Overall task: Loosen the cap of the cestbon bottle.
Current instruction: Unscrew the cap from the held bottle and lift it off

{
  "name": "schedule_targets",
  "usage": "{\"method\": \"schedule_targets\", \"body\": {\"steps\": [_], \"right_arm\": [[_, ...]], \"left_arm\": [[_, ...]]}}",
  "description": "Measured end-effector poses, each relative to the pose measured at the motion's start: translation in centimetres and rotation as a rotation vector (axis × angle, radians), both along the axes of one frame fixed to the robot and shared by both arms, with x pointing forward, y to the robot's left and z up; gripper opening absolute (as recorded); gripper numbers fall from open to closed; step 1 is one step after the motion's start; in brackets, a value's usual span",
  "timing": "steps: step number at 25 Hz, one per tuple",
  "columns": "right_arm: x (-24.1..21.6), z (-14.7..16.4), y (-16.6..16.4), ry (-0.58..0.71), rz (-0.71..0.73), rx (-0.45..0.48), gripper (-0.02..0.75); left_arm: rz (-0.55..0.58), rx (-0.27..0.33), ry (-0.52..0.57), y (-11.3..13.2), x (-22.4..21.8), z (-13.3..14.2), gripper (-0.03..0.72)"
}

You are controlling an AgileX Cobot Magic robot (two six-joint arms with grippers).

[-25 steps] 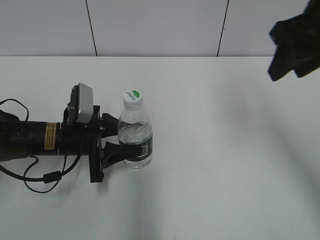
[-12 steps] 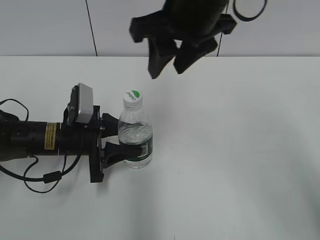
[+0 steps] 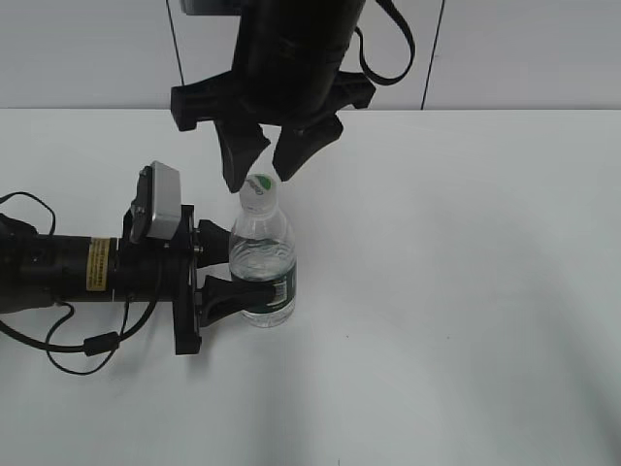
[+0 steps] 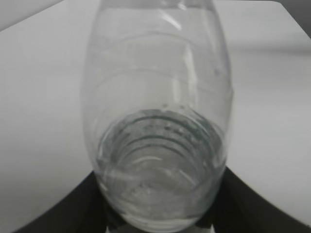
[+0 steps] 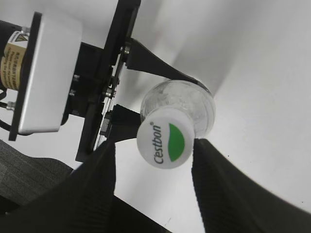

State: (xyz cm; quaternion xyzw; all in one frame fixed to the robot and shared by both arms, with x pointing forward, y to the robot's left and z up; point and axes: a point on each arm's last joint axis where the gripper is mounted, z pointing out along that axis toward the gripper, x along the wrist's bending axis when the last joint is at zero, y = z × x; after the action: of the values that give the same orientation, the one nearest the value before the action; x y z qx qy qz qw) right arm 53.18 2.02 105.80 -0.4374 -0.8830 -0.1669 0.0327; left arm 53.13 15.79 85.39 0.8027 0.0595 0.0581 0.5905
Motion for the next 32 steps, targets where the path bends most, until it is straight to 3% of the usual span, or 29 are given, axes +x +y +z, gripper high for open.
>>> {"method": "schedule_targets", "body": {"steps": [13,17,22,25,32], "right_arm": [[0.4,-1.8,0.5,0.030,-0.001,-0.030,0.389],[0.5,-1.8,0.4,0.020,0.008,-0.042,0.303],[0.6,-1.8,0.2,-0.019,0.087,-0.061,0.302],[0.6,-1.8,0.3,-0.084,0.291,-0.083,0.302],[0.6,-1.6,0.3,-0.338,1.083,-0.155,0.301]], "left_arm": [[0.000,0.000,0.000,0.0,0.0,0.0,0.359],[0.000,0.000,0.000,0.0,0.0,0.0,0.359],[0.000,0.000,0.000,0.0,0.0,0.0,0.359],[-0.001,0.000,0.000,0.0,0.0,0.0,0.359],[-0.003,0.001,0.000,0.0,0.0,0.0,0.357]]}}
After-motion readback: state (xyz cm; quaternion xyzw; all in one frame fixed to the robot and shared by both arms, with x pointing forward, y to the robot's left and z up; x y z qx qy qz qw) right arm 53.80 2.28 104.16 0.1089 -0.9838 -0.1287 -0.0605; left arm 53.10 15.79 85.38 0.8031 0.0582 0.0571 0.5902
